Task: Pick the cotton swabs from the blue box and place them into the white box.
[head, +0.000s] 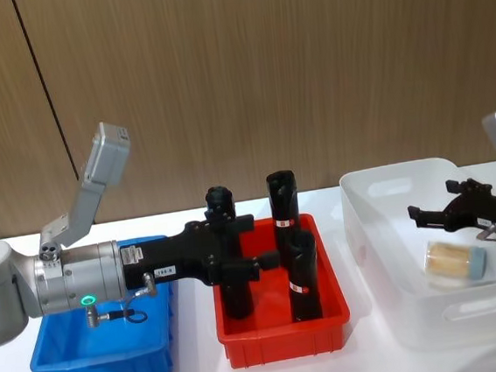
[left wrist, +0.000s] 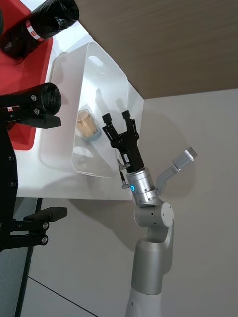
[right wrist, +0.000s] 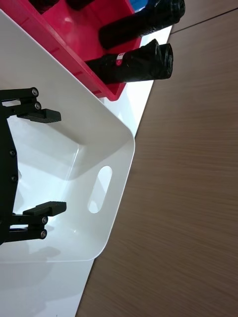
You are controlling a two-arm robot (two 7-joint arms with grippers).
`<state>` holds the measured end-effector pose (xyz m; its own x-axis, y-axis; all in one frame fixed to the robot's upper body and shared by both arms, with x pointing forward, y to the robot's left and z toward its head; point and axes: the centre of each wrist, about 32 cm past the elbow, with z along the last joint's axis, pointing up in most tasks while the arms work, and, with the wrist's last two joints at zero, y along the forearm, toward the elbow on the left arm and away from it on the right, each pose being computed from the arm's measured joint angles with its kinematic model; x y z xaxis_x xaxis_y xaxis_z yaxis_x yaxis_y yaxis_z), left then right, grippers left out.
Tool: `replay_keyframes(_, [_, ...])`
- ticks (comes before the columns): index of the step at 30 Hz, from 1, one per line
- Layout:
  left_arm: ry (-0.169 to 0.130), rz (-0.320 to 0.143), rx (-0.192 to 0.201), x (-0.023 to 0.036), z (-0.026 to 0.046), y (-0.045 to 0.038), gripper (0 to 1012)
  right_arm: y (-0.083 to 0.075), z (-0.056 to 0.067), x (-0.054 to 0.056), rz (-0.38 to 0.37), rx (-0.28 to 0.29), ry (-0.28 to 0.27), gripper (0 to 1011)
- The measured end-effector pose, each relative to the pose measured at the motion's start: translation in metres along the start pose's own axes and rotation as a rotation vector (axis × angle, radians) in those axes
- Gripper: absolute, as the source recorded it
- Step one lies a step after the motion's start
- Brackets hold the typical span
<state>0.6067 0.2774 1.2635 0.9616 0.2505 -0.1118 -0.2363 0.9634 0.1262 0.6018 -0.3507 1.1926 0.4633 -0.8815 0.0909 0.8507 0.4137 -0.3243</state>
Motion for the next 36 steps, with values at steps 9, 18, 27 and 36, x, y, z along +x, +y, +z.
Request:
replay_keyframes(9, [-0.021, 0.057, 0.008, -0.0062, -0.0051, -0.004, 1004, -0.003, -0.004, -0.016, -0.008, 0.029, -0.012, 1002])
replay_keyframes(18, [-0.057, 0.154, 0.018, -0.0173, -0.0136, -0.0107, 1004, -0.009, -0.01, -0.042, -0.021, 0.08, -0.02, 1001])
replay_keyframes(27, [-0.091, 0.244, 0.021, -0.0281, -0.0214, -0.0167, 1004, -0.018, -0.016, -0.069, -0.038, 0.138, -0.019, 1001])
replay_keyframes(36, [-0.129, 0.338, 0.019, -0.0404, -0.0294, -0.0234, 1004, -0.031, -0.019, -0.096, -0.057, 0.197, -0.011, 1002])
